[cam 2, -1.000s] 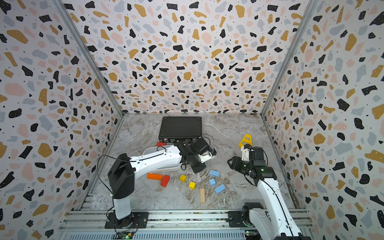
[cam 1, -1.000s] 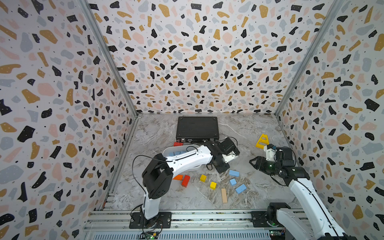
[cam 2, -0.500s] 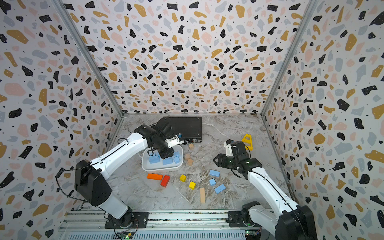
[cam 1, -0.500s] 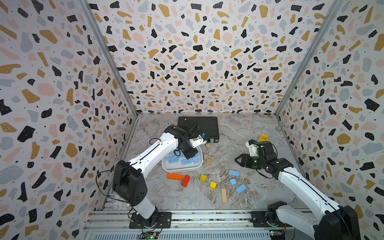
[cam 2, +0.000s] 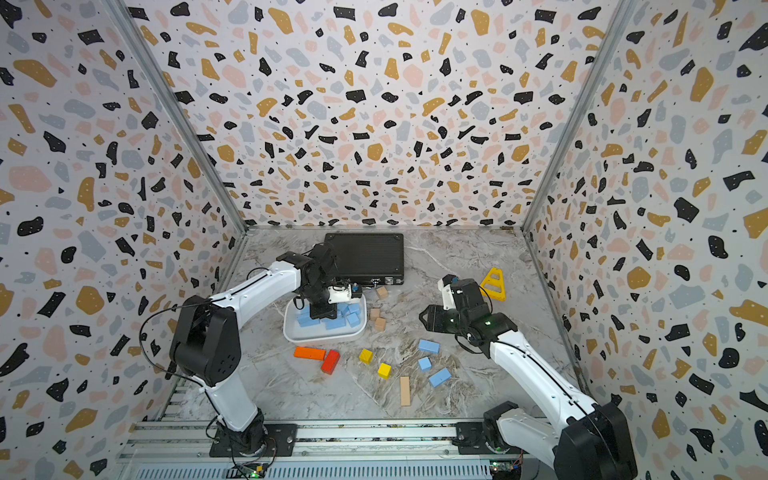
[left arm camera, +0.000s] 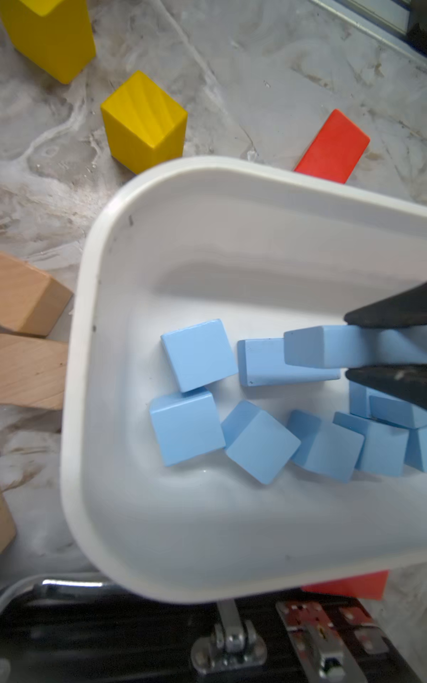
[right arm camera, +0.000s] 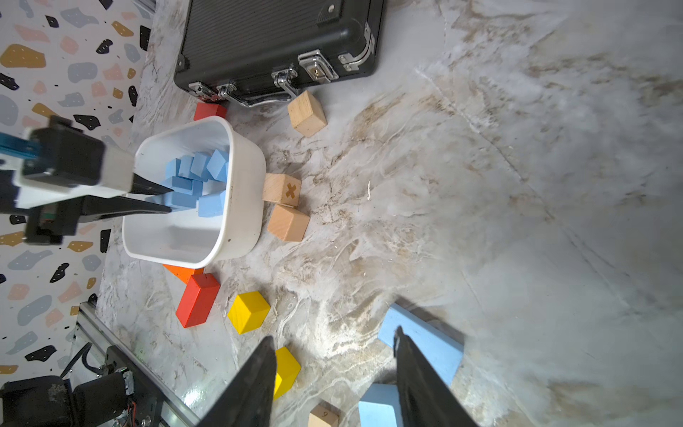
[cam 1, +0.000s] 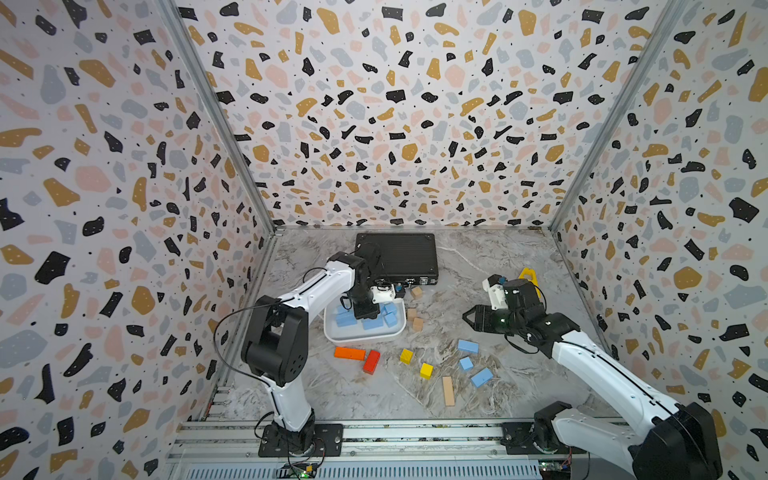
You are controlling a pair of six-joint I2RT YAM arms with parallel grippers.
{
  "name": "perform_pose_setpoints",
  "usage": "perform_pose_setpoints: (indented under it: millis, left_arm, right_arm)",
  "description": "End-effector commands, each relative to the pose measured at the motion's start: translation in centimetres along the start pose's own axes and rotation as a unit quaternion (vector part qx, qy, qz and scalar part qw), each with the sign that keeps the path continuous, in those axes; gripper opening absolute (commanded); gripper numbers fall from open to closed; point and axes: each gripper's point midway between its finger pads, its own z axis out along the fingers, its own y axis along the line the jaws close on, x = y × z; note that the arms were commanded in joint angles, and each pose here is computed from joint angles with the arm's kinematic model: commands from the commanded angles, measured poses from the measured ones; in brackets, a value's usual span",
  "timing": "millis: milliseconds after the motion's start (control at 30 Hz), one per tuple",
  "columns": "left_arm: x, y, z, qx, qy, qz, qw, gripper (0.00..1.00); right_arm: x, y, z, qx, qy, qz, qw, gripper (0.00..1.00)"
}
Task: Pick out the blue building blocks
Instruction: Place the building block in the storage box.
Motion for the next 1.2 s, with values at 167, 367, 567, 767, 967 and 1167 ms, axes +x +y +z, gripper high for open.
perform_pose_setpoints:
  millis: [167,367,567,767,967,1167]
  left_arm:
    - [-0.5,1.3,1.3,-0.015,-0.008,0.040,0.999,0.00]
    - [0.0,1.8,2.1,-0.018,0.007,0.050,0.999,0.00]
    - [0.3,1.8,2.6,-0.012,0.018,0.055,0.998,0.02]
    - [0.8,2.2,3.2,-0.017,0.028,0.056,0.998,0.03]
    - [0.9,2.4,3.4,-0.024,0.032,0.056,0.998,0.12]
    - [0.8,2.9,3.1,-0.034,0.031,0.049,0.998,0.23]
  right_arm:
    - [0.5,-0.4,-1.1,0.016,-0.005,-0.011,1.000,0.54]
    - [0.6,-0.5,-1.0,0.016,-0.003,-0.009,1.000,0.54]
    - [0.6,-0.4,-0.9,0.015,-0.003,-0.010,1.000,0.54]
    - [0.7,-0.5,-0.7,0.015,0.000,-0.012,1.000,0.54]
    - [0.7,-0.5,-0.6,0.014,0.003,-0.011,1.000,0.54]
    - [0.8,-0.6,-0.5,0.016,0.005,-0.011,1.000,0.54]
